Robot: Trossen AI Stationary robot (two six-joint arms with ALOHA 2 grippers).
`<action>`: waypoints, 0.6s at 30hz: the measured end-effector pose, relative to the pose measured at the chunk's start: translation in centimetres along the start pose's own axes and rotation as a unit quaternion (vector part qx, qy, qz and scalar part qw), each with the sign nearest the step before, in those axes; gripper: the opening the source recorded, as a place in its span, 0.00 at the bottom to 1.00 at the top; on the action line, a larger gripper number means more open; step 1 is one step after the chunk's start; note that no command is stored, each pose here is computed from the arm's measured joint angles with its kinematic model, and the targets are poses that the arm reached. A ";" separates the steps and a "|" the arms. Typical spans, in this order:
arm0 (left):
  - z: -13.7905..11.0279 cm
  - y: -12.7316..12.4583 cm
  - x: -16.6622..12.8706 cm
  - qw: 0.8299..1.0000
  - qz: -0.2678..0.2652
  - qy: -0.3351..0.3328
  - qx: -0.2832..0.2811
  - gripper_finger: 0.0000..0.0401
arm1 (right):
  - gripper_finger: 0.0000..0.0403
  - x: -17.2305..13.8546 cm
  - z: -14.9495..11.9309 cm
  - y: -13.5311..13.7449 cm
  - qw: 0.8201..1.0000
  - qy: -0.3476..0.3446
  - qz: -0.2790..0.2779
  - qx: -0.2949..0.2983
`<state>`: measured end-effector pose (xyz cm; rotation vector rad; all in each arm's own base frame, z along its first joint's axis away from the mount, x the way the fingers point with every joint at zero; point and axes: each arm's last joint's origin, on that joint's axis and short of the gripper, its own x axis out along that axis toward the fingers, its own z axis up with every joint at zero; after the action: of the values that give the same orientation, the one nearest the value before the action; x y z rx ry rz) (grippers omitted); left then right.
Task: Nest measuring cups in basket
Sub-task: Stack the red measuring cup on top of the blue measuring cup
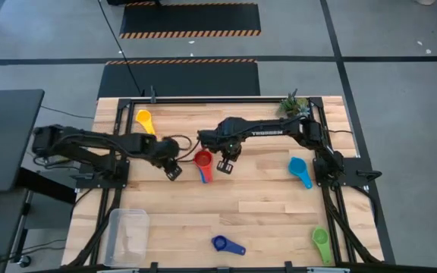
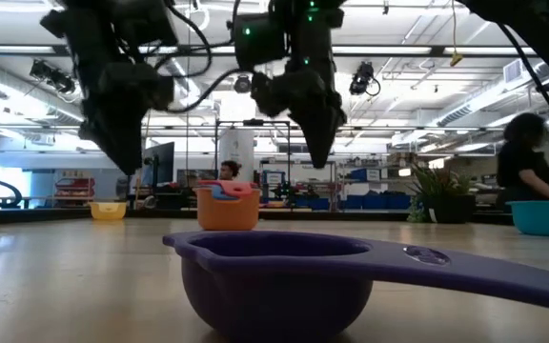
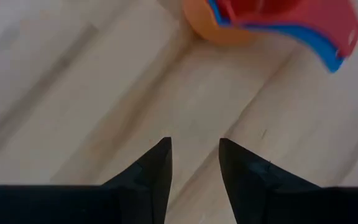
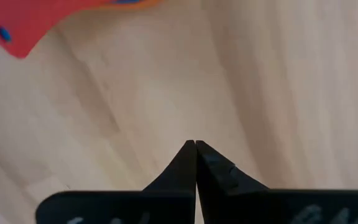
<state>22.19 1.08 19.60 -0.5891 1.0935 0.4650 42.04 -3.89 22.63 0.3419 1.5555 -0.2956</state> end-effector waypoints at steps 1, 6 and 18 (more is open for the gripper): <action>-0.1 -0.2 0.5 1.000 0.002 0.007 0.004 0.35 | 0.01 0.5 0.0 0.1 1.000 0.000 0.010 -0.002; 0.6 -1.8 2.3 0.999 -0.046 -0.009 0.023 0.35 | 0.01 2.1 0.7 0.3 0.999 -0.029 0.045 -0.007; 1.1 -3.0 5.9 0.994 -0.059 -0.016 0.090 0.35 | 0.00 4.5 1.5 0.8 0.990 -0.079 0.110 -0.033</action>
<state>27.11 -0.15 15.19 -0.4834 1.0506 0.2690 43.72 -3.60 18.15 0.4247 1.3547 -0.0957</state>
